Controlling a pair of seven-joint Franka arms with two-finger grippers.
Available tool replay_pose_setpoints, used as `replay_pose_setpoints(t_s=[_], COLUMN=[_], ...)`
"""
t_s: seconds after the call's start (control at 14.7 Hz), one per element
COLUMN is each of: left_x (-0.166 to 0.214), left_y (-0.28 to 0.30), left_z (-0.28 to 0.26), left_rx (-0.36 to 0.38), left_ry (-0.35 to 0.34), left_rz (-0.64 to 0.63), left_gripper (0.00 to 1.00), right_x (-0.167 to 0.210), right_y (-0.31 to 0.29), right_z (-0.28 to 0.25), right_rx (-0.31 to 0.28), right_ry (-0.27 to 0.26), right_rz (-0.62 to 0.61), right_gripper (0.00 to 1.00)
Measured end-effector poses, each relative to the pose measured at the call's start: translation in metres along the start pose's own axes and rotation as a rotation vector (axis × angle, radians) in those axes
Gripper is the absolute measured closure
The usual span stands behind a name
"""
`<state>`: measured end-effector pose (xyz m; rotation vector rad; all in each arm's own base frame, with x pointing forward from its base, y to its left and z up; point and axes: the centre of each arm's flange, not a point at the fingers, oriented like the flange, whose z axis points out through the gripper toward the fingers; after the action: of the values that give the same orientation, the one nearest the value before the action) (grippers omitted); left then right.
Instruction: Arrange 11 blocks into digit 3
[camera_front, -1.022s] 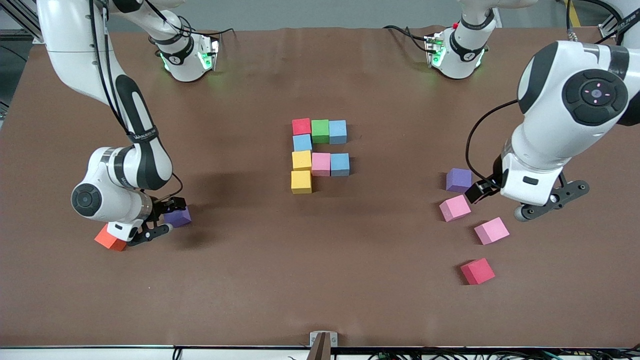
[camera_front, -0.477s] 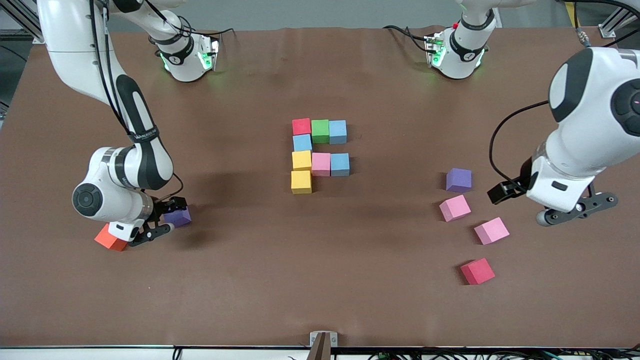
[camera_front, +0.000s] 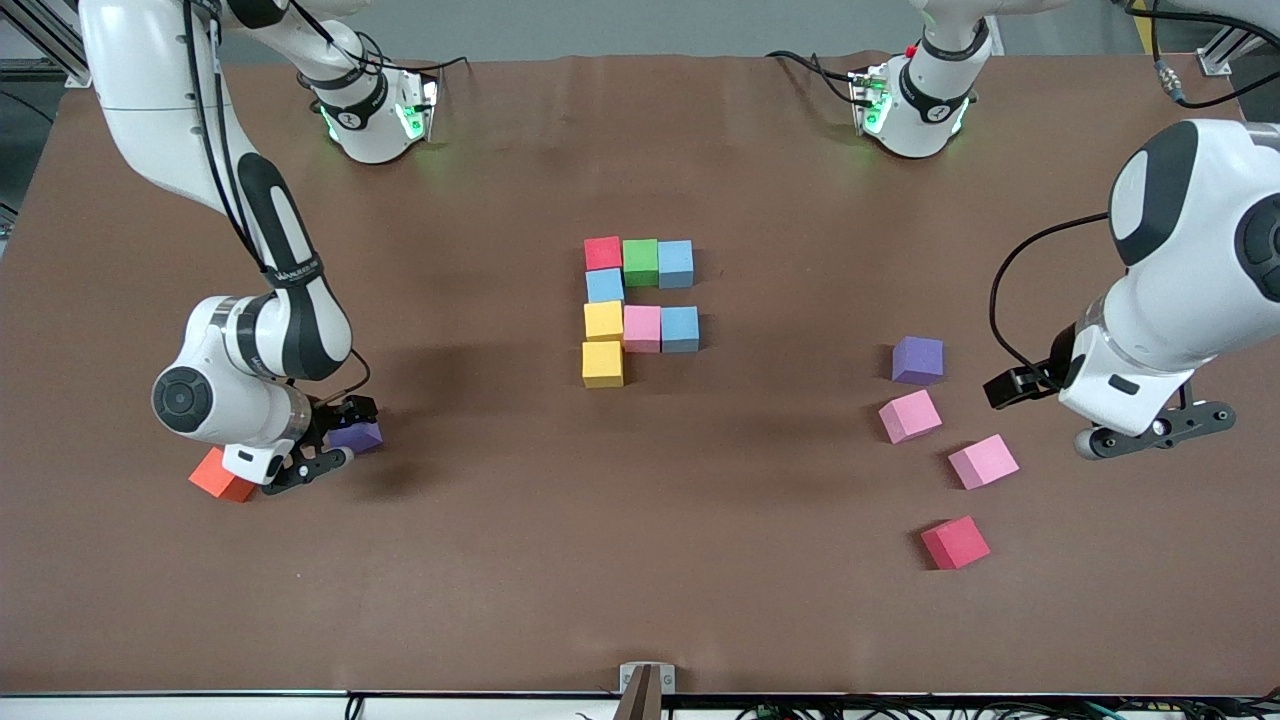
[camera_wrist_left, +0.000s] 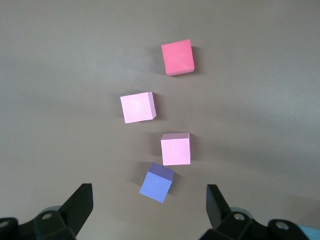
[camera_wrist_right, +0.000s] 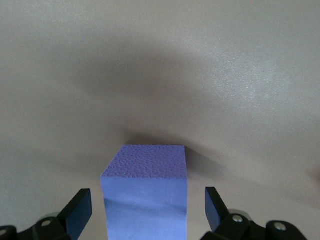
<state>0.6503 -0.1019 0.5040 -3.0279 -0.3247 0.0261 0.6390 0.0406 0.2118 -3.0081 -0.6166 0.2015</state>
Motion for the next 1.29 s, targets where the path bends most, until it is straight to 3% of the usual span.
replay_pose_setpoints(t_s=[0.55, 0.75, 0.89, 0.95, 1.29], left_x=[0.011, 0.012, 0.013, 0.013, 0.02], left_y=[0.008, 0.009, 0.009, 0.01, 0.002], left_z=[0.049, 0.058, 0.06, 0.06, 0.068], left_rx=[0.013, 0.015, 0.015, 0.015, 0.008], left_ry=[-0.073, -0.085, -0.086, -0.087, -0.082], left_rz=[0.022, 0.024, 0.024, 0.024, 0.037], left_gripper=[0.0, 0.0, 0.0, 0.0, 0.0], right_x=[0.0, -0.001, -0.001, -0.001, 0.008], right_y=[0.0, 0.0, 0.0, 0.001, 0.005], right_z=[0.013, 0.014, 0.014, 0.013, -0.003], right_rx=[-0.006, -0.005, -0.006, -0.006, -0.019], right_ry=[-0.016, -0.018, -0.018, -0.017, 0.017], right_rz=[-0.008, -0.01, -0.017, -0.019, -0.022], right_gripper=[0.04, 0.14, 0.36, 0.41, 0.44])
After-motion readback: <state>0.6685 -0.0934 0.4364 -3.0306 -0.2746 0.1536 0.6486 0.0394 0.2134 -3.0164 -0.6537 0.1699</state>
